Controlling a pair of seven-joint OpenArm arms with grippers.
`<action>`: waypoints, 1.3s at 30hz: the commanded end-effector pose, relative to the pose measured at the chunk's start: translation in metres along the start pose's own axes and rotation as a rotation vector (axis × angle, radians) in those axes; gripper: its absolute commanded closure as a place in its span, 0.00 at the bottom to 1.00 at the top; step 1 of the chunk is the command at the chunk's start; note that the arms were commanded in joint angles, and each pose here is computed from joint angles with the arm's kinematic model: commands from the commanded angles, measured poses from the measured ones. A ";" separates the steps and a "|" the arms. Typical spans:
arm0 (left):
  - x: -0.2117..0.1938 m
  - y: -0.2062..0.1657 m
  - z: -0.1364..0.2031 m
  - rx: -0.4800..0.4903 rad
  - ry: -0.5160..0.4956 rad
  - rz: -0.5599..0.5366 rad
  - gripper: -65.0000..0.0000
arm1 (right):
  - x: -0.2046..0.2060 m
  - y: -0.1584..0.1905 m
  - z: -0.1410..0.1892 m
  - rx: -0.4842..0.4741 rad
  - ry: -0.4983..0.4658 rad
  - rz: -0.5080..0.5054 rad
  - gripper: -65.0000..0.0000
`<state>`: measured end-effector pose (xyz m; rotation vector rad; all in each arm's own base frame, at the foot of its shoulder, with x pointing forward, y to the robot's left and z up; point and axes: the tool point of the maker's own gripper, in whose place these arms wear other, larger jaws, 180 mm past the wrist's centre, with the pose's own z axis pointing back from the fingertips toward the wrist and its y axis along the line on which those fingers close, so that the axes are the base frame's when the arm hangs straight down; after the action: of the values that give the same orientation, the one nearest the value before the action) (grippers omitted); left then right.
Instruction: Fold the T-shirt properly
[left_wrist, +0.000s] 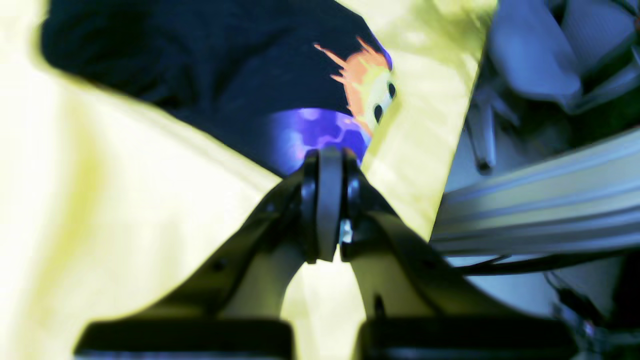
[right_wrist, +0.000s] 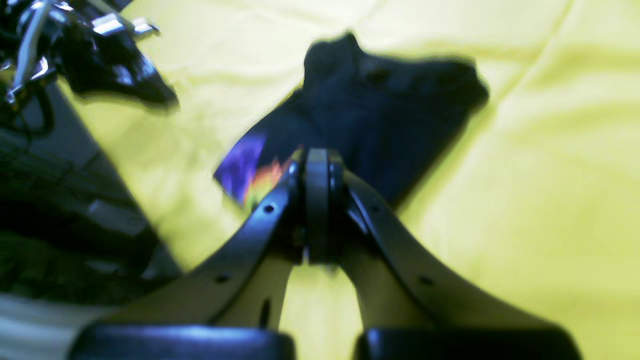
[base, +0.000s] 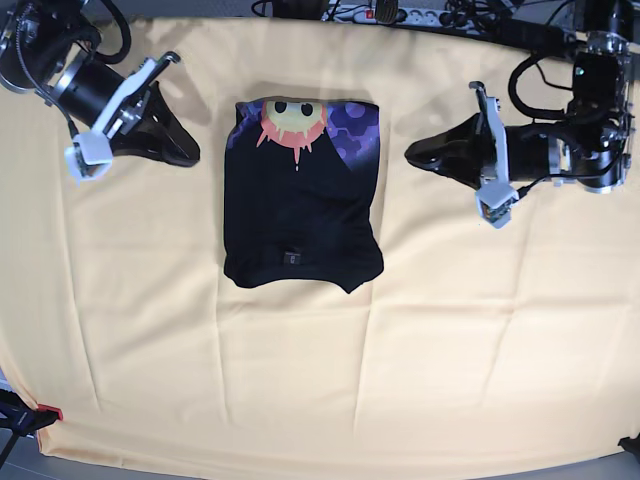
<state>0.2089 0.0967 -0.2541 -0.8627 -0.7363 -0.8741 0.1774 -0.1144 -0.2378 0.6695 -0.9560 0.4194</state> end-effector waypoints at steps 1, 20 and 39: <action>0.006 -0.007 0.009 -0.002 -0.027 -0.016 1.00 | 0.008 0.005 0.010 0.016 -0.034 0.002 1.00; -0.083 -0.117 0.081 0.160 0.242 0.247 1.00 | -0.114 0.012 0.137 -0.260 0.483 -0.282 1.00; -0.235 -0.193 0.036 0.055 0.320 0.905 1.00 | -0.273 0.060 0.144 -0.100 0.869 -0.531 1.00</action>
<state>-0.0712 0.1361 -0.3746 -0.8512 -0.0409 -0.1607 -0.0839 -0.1785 -0.3975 0.5367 0.0290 0.1491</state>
